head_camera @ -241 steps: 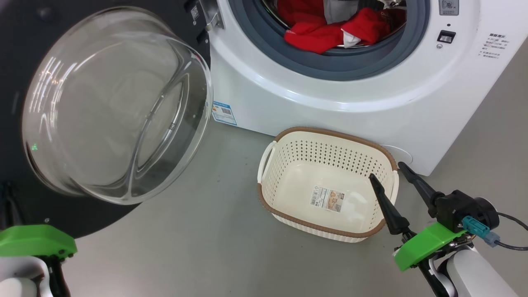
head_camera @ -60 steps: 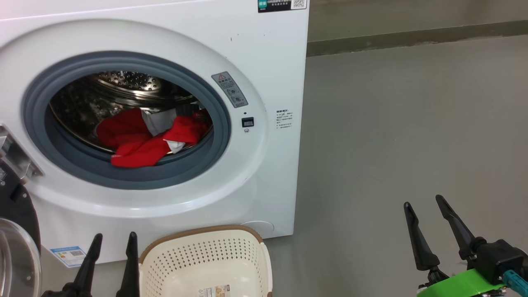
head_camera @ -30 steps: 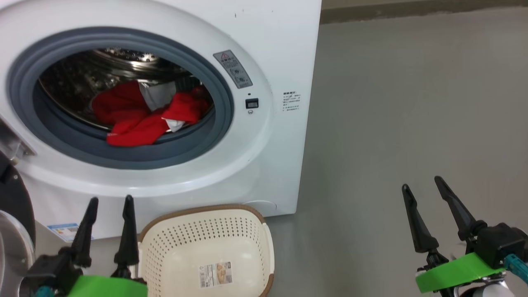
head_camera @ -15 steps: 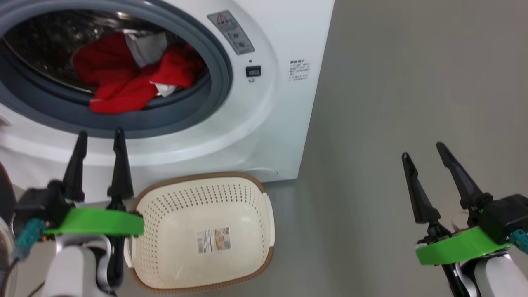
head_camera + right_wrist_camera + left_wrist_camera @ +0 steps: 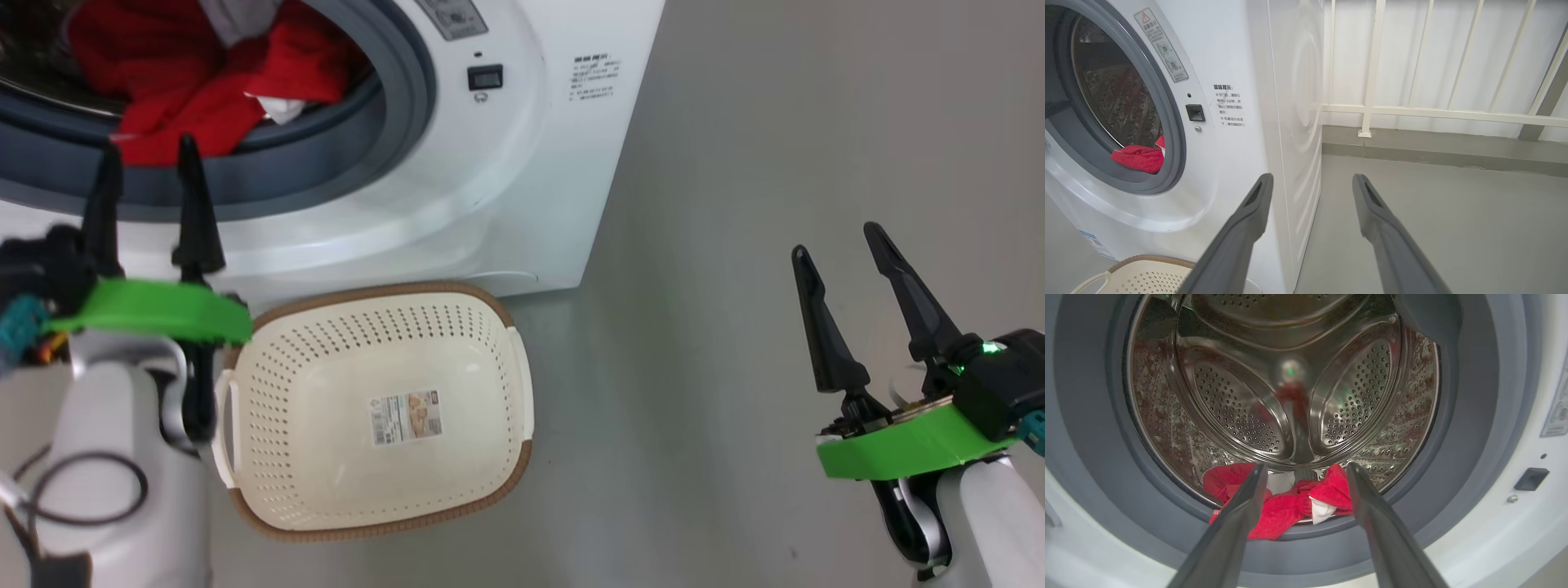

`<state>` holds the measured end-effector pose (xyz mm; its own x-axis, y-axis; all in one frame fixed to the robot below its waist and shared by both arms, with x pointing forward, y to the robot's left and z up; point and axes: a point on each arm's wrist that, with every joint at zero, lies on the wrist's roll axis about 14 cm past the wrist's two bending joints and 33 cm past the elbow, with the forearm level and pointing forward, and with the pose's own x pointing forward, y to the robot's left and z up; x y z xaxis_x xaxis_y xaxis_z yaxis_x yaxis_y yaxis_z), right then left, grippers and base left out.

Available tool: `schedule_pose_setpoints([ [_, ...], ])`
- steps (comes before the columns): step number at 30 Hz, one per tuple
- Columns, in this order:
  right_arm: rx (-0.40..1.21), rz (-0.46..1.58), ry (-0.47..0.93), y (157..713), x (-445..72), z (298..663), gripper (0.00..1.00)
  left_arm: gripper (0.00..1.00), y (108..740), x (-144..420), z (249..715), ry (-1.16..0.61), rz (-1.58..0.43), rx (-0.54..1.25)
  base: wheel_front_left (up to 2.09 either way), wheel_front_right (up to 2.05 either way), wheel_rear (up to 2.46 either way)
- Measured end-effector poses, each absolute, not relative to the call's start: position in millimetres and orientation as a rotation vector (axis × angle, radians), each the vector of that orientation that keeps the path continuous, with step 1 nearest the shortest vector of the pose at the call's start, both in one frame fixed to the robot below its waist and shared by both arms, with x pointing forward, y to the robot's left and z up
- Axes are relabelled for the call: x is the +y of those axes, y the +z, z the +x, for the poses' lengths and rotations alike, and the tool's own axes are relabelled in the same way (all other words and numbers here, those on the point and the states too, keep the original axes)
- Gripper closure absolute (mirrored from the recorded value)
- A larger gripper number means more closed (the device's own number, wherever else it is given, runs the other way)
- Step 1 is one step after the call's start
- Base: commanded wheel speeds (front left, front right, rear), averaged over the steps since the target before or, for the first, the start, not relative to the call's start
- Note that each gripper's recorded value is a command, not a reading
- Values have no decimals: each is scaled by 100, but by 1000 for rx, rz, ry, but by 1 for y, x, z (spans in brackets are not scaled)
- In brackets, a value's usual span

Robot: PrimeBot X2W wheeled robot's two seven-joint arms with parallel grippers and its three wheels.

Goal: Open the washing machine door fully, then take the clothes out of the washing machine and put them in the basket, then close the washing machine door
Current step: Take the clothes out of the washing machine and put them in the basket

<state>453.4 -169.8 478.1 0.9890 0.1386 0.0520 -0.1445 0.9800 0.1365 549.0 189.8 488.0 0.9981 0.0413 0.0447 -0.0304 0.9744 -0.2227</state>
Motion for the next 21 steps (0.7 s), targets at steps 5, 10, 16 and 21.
schedule_pose_setpoints([
  [5, -31, 139, 150, 471, -168, 461, 0, 0, 485, 192, 576, 40, -206, -38, 0, 0, 0],
  [10, -9, 128, 148, 461, -171, 466, 0, 0, 471, 188, 596, 50, -191, 6, 0, 0, 0],
  [16, 16, 118, 143, 449, -175, 471, 0, 0, 442, 192, 617, 73, -113, 96, 0, 0, 0],
  [21, 29, 111, 138, 442, -178, 474, 0, 0, 424, 189, 631, 77, -47, 171, 0, 0, 0],
])
